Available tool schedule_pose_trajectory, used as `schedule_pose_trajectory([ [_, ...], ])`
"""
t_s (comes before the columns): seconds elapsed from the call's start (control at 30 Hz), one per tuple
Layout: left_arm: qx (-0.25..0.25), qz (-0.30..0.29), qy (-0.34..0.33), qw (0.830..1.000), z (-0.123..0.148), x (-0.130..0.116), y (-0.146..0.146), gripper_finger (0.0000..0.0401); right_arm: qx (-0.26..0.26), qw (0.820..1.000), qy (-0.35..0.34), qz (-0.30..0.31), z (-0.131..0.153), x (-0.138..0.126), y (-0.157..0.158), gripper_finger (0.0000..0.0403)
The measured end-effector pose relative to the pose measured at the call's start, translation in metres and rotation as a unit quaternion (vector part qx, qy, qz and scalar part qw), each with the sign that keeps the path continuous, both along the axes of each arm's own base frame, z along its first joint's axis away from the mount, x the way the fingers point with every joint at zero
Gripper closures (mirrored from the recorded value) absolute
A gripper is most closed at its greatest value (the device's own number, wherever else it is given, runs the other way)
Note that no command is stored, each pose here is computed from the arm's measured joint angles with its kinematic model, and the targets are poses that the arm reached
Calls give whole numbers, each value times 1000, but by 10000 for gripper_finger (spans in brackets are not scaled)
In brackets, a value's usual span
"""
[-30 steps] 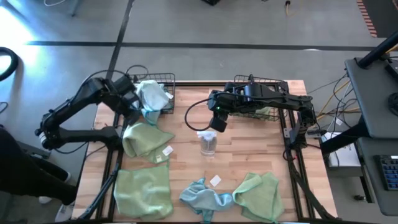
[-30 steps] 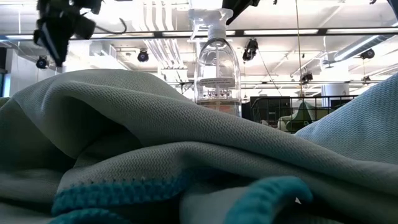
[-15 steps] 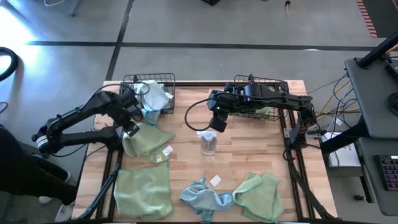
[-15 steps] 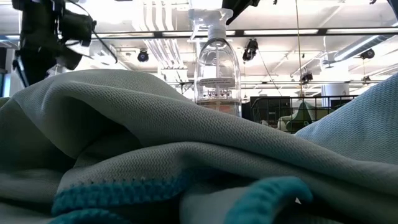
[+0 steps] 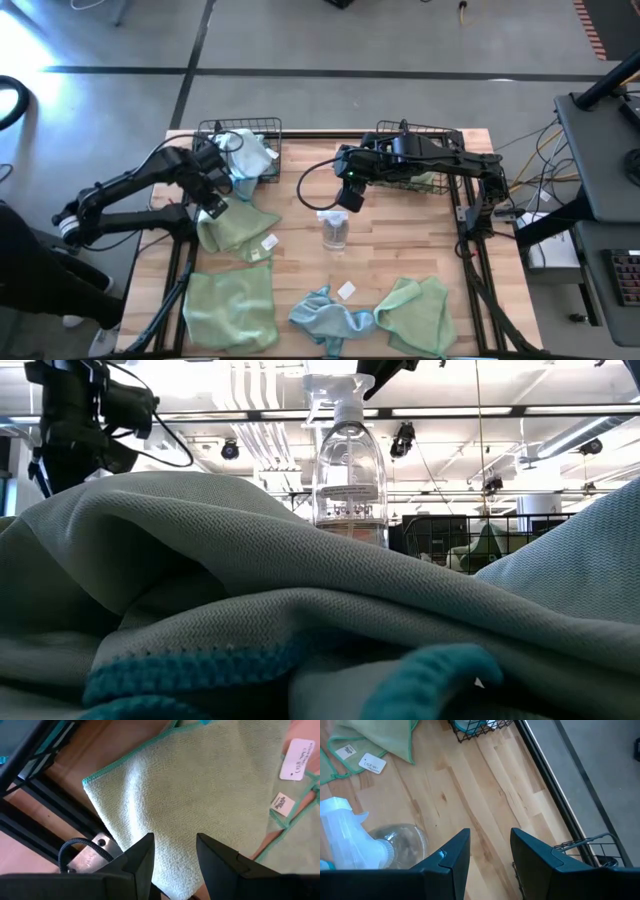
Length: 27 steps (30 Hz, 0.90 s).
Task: Sort microfiber towel by color & place in baskets
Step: Put the green towel into the right wire basket
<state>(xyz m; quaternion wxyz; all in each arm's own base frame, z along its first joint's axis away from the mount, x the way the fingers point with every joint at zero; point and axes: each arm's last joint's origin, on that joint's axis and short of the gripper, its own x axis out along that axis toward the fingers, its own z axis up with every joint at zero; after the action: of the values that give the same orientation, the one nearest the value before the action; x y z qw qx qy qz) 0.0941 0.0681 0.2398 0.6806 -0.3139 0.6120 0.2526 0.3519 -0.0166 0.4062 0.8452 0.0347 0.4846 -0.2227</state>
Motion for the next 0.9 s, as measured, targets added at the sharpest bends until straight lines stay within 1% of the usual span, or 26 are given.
schedule_pose_trajectory([
  [0.27, -6, 0, 6, 1000, -8, 9, 7, 271, 0, 1000, 0, 0, 0, 0, 0, 266],
  [0.4, -22, -1, -3, 1000, -20, 14, 9, 271, 0, 1000, 0, 0, 0, 0, 0, 266],
  [0.57, -40, 1, 12, 999, -37, 15, 9, 271, 0, 1000, 1, 0, 0, 0, 0, 266],
  [0.67, -41, 3, 12, 999, -37, 16, 11, 271, 0, 1000, 1, 0, 0, 0, 0, 266],
  [0.8, -31, 6, -16, 999, -33, 22, 14, 271, -1, 1000, 2, 3, 0, 0, 0, 266],
  [0.9, -30, 19, -19, 999, -35, 25, 15, 271, -2, 1000, 2, 3, 0, 0, 0, 266],
])
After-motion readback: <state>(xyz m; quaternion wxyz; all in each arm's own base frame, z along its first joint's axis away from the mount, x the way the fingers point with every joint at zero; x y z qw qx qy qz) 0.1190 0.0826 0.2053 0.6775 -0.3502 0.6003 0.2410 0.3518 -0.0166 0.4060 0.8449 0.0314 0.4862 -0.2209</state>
